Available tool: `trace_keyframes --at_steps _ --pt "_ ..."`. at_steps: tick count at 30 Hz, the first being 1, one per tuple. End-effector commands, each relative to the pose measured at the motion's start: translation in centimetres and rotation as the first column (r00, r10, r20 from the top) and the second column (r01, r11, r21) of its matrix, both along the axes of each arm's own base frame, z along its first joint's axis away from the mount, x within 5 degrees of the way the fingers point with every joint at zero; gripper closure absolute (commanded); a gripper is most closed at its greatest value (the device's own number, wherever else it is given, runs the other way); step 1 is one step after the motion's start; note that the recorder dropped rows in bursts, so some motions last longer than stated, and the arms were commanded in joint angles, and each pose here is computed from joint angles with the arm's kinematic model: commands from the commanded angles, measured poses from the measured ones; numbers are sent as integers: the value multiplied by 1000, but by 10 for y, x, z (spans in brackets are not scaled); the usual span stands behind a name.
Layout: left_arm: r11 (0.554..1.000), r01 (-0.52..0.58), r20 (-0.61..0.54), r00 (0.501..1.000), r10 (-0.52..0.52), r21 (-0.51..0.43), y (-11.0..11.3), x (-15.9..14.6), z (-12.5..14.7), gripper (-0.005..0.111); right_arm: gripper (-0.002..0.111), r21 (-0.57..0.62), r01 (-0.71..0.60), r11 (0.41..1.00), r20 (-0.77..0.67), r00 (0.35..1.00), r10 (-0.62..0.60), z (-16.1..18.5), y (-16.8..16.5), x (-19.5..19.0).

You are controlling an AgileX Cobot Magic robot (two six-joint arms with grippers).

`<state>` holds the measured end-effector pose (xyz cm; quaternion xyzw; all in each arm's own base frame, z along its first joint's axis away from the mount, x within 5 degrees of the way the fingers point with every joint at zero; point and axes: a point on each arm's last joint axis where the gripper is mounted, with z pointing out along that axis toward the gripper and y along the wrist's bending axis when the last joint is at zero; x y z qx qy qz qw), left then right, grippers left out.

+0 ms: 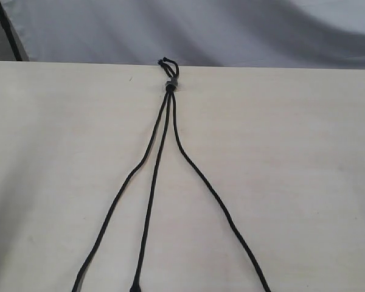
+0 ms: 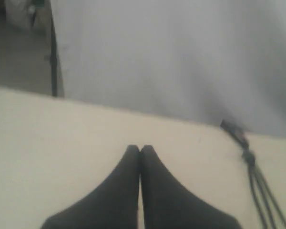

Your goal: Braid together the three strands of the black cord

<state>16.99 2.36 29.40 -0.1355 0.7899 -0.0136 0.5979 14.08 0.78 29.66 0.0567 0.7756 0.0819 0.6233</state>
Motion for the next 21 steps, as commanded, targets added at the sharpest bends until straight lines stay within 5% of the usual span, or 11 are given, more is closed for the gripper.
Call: trace_keyframes --at_steps 1,8,10,15,21 --pt "999 53 -210 976 -55 -11 -8 30 -33 107 109 -16 -131 991 -287 950 121 -29 26 49" --pt "985 166 -328 929 -169 -37 -30 59 -69 107 108 -5 -445 895 -617 706 348 -84 133 108" --pt "985 168 -346 922 -172 -41 -31 62 -74 107 100 -2 -500 866 -671 643 370 -100 161 116" --pt "985 167 -363 916 -171 -43 -31 63 -78 107 58 5 -619 785 -811 457 366 -133 231 129" --pt "985 167 -363 916 -171 -43 -31 63 -78 107 58 9 -667 745 -888 338 313 -163 268 135"
